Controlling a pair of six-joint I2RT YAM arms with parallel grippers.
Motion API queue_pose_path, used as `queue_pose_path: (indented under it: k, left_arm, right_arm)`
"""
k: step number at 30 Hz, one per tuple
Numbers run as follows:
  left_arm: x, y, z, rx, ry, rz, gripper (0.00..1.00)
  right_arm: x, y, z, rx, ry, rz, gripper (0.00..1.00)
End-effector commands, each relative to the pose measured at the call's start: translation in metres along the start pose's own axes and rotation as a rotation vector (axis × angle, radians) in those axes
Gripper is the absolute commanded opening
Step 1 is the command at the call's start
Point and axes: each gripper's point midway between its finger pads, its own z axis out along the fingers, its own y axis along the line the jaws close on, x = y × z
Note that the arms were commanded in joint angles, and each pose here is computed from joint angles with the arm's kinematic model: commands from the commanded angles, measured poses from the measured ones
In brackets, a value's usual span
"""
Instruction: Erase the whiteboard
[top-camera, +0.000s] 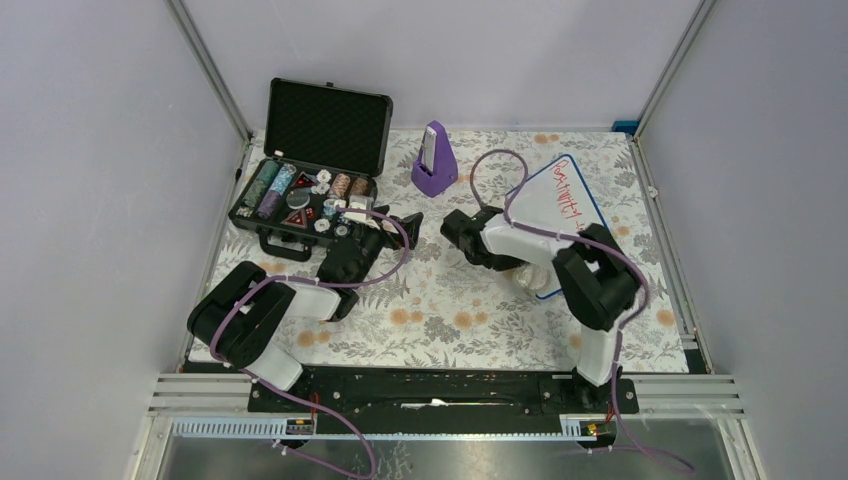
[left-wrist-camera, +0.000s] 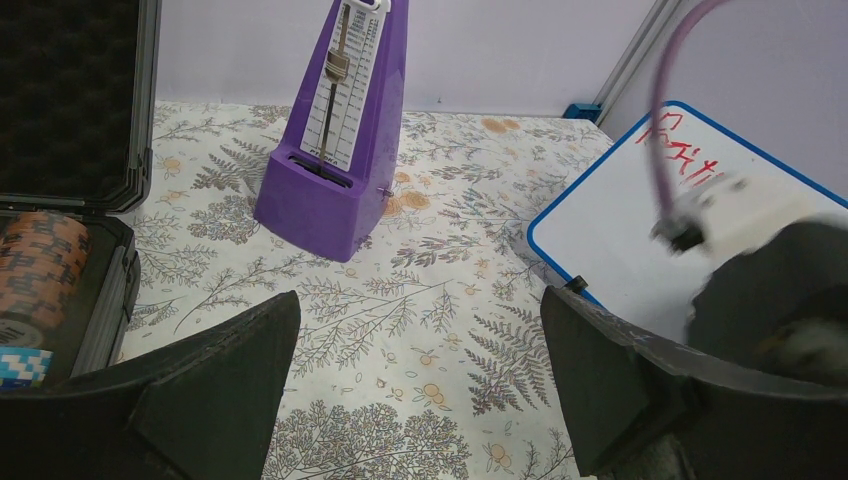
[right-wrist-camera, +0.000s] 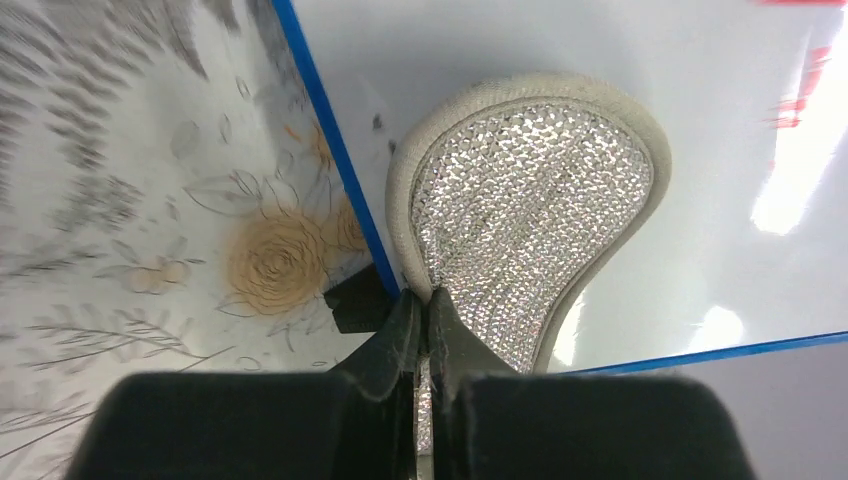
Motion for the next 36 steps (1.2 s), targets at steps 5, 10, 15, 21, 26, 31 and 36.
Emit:
queue_pose_path:
  k: [5, 10, 15, 21, 26, 31, 36]
  left_arm:
    - [-0.021, -0.006, 0.004, 0.029, -0.077, -0.014, 0.99]
    - [-0.022, -0.005, 0.003, 0.027, -0.079, -0.014, 0.99]
    - [-0.022, -0.006, 0.003, 0.028, -0.079, -0.014, 0.99]
    - [-0.022, -0.006, 0.004, 0.029, -0.079, -0.014, 0.99]
    - [-0.021, -0.005, 0.004, 0.026, -0.076, -0.012, 0.99]
    - [-0.02, -0.004, 0.004, 0.025, -0.075, -0.012, 0.99]
    - [-0.02, -0.005, 0.005, 0.028, -0.074, -0.015, 0.99]
  right_arm:
    - [-0.054, -0.094, -0.039, 0.084, -0.233, 0.218, 0.0]
    - [-0.045, -0.118, -0.015, 0.144, -0.17, 0.241, 0.0]
    - [-0.026, -0.093, 0.008, 0.153, -0.092, 0.176, 0.0]
    - [-0.019, -0.029, 0.002, 0.141, -0.11, 0.013, 0.0]
    - [-0.033, 0.007, -0.02, 0.07, -0.16, -0.017, 0.0]
    - [-0.065, -0.012, -0.047, -0.014, -0.246, 0.044, 0.0]
    - [-0.088, -0.062, -0.039, -0.042, -0.23, 0.145, 0.0]
